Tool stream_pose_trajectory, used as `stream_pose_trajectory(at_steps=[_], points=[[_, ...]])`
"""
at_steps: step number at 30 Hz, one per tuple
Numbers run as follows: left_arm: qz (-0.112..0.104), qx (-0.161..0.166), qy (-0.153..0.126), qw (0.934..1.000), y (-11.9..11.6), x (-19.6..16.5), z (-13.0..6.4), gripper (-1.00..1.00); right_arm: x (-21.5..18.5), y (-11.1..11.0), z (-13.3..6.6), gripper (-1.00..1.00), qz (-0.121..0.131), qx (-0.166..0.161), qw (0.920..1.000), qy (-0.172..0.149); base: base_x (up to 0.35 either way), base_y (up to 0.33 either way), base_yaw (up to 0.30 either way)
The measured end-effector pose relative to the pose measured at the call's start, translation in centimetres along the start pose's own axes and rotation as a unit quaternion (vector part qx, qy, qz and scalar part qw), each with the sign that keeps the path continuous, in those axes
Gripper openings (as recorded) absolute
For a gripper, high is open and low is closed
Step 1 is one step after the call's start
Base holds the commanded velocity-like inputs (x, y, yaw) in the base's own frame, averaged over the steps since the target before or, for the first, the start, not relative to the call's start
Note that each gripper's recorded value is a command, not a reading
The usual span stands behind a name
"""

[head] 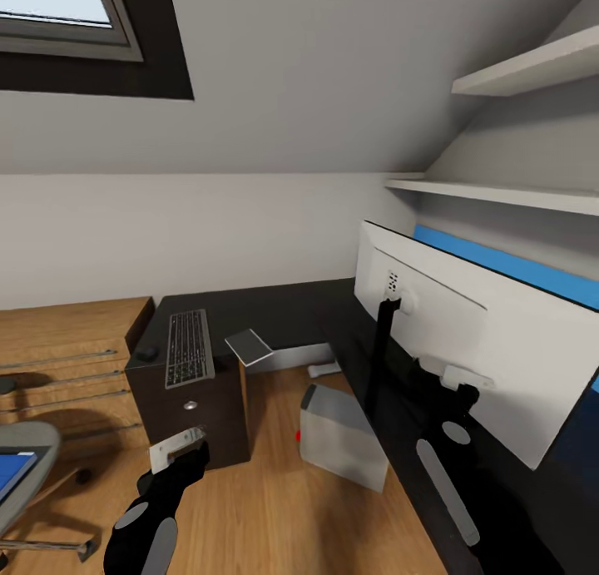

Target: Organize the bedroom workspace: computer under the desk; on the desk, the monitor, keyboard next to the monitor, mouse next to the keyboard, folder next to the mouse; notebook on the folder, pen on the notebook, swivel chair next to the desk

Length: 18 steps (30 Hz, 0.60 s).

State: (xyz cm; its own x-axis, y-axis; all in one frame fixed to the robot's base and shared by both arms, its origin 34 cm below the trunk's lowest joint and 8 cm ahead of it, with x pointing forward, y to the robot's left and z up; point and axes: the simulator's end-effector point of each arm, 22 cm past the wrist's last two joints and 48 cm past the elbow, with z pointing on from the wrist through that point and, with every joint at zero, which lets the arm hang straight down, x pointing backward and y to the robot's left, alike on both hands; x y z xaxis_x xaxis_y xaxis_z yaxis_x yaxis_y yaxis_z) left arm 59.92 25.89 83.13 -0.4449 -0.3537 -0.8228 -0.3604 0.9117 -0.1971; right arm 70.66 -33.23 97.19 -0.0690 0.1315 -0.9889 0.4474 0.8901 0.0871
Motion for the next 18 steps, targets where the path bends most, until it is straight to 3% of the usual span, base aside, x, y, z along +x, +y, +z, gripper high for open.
stream_pose_trajectory(at_steps=[6,10,18], points=[[-0.001,0.001,-0.003,1.0000,-0.1,-0.2,-0.1,1.00,0.0,-0.8,0.4,1.00,-0.010,0.000,0.9999,-0.001,0.000,0.000,-0.202],[-0.001,0.002,-0.004,1.0000,-0.1,-0.4,-0.2,1.00,2.3,-1.1,1.3,1.00,-0.031,-0.018,0.9991,0.020,0.000,0.000,-0.207],[-0.001,0.002,-0.005,1.0000,-0.1,-0.5,-0.3,1.00,3.5,-2.5,2.9,1.00,-0.017,-0.044,0.9982,0.039,0.000,0.000,-0.195]])
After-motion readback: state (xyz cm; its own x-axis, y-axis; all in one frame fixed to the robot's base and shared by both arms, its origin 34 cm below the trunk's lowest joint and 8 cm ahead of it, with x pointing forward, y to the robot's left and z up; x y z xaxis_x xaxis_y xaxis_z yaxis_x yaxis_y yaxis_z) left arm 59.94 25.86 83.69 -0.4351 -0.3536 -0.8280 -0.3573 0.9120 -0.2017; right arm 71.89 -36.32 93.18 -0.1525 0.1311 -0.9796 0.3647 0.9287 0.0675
